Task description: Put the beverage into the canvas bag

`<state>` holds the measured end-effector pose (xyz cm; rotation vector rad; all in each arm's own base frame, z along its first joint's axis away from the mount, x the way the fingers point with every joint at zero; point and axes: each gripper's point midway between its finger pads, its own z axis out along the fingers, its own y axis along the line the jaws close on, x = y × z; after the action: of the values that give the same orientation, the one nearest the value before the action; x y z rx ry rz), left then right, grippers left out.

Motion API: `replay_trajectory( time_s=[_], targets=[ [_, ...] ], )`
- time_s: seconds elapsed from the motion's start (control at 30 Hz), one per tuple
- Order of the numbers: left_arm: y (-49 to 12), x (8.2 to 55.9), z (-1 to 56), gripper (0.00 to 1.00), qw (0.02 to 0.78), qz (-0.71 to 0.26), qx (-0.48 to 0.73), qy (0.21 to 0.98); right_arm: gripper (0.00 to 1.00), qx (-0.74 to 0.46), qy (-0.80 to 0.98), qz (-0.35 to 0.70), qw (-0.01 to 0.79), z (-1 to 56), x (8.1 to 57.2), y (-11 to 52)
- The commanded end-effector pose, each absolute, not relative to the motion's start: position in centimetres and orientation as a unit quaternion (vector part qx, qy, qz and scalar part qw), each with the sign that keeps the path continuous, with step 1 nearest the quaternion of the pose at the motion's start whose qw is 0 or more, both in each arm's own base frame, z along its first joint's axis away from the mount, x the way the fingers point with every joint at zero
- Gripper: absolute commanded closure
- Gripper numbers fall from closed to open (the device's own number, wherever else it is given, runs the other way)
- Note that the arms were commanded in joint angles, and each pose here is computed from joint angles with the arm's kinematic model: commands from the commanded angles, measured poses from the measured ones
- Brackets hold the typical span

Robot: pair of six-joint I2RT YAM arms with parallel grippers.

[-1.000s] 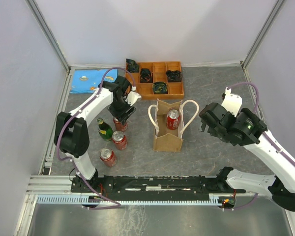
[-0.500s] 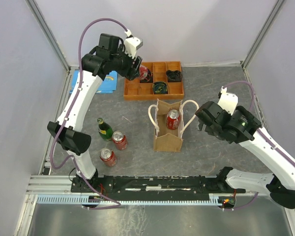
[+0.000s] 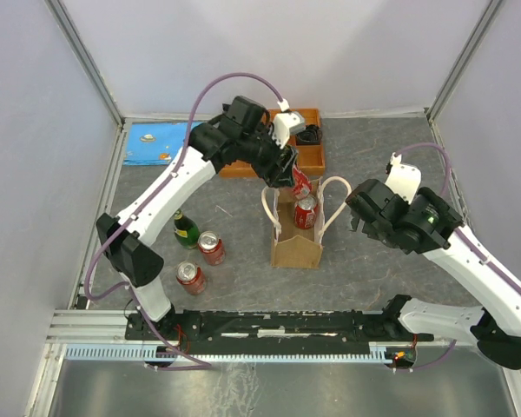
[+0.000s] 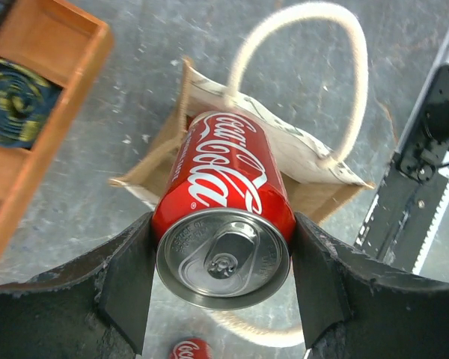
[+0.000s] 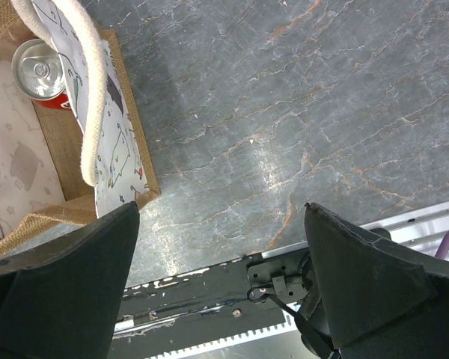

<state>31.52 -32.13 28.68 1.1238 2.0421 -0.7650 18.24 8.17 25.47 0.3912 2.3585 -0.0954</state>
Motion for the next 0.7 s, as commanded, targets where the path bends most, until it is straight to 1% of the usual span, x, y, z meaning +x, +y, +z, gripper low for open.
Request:
replay_trajectory(
  time_s=[0.0, 0.2, 0.37, 0.67],
  targets=[
    [-33.5, 30.5, 33.3, 0.97, 0.401, -0.327, 0.439, 0.734, 0.01, 0.168, 0.910, -0.023, 0.379, 26.3, 18.2, 7.9],
    [-33.9, 28.8, 29.0, 0.97, 0.362, -0.302, 0.479, 0.740, 0.01, 0.177, 0.908, -0.021, 0.380, 26.0, 17.7, 7.3],
    [-34.3, 28.4, 26.0, 0.97, 0.339, -0.271, 0.505, 0.746, 0.01, 0.178, 0.908, -0.020, 0.380, 26.0, 17.6, 7.2],
    [-33.5, 28.8, 24.6, 0.97, 0.323, -0.221, 0.540, 0.745, 0.01, 0.177, 0.907, -0.027, 0.382, 26.1, 17.4, 6.7]
  ],
)
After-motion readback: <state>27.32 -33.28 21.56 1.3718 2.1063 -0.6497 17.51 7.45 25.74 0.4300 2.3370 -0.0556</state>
